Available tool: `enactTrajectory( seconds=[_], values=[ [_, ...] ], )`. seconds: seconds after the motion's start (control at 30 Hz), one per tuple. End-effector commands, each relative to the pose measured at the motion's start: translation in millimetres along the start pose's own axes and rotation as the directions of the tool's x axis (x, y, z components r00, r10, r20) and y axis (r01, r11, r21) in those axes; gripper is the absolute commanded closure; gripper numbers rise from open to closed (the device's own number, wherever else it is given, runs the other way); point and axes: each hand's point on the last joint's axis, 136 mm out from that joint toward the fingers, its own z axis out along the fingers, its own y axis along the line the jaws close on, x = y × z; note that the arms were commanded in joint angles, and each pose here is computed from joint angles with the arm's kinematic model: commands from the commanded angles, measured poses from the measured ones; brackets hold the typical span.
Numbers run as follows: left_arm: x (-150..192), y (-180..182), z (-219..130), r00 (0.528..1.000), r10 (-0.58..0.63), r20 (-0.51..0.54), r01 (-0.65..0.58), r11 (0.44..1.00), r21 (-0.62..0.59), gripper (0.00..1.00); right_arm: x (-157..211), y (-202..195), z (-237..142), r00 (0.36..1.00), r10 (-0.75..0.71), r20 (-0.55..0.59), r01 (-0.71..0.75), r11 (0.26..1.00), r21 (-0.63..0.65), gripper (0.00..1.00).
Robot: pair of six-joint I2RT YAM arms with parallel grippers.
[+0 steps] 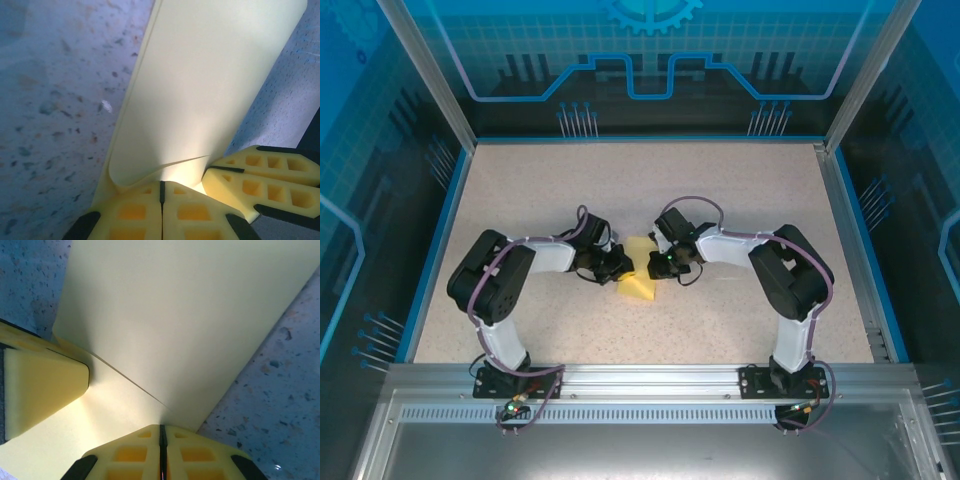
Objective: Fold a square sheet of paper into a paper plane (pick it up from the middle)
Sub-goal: Fold the triangle a second time at the center of the table.
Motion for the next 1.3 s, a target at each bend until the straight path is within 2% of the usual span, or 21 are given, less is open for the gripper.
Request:
enactTrajectory(
  seconds=[0.0,0.17,0.33,0.47,0.6,0.77,0.9,1.27],
  values=[
    [-8.7,21.6,-8.3,0.998,-0.010,0.056,0.014,0.998,-0.056,0.92,46.4,-55.3,20.2,0.987,0.059,-0.150,-0.026,0.977,0.213,0.91],
    [-13.3,40.8,-11.2,0.996,-0.026,0.079,0.032,0.997,-0.068,0.93,46.8,-57.0,21.7,0.987,0.063,-0.150,-0.029,0.975,0.219,0.91],
    [-18.8,42.3,-18.2,0.993,-0.037,0.111,0.044,0.997,-0.060,0.93,48.7,-58.7,22.3,0.986,0.067,-0.154,-0.032,0.974,0.223,0.91],
    [-31.5,19.8,-36.8,0.975,0.021,0.220,-0.022,1.000,0.005,0.94,49.7,-59.1,22.5,0.986,0.069,-0.155,-0.033,0.974,0.224,0.91],
    [-32.4,-9.9,-50.9,0.962,0.072,0.264,-0.100,0.991,0.094,0.93,49.5,-58.0,22.9,0.986,0.070,-0.152,-0.035,0.975,0.219,0.91],
    [-14.5,-30.5,-42.4,0.971,0.134,0.196,-0.155,0.983,0.096,0.93,49.5,-56.3,23.9,0.986,0.068,-0.152,-0.035,0.976,0.214,0.91],
    [-1.0,-26.0,-21.4,0.978,0.171,0.120,-0.171,0.985,-0.015,0.94,51.1,-57.2,25.0,0.985,0.070,-0.157,-0.035,0.976,0.216,0.91],
    [6.8,-2.6,0.4,0.993,0.110,0.051,-0.106,0.992,-0.071,0.95,48.3,-54.0,24.5,0.986,0.072,-0.151,-0.040,0.978,0.205,0.91]
  ],
)
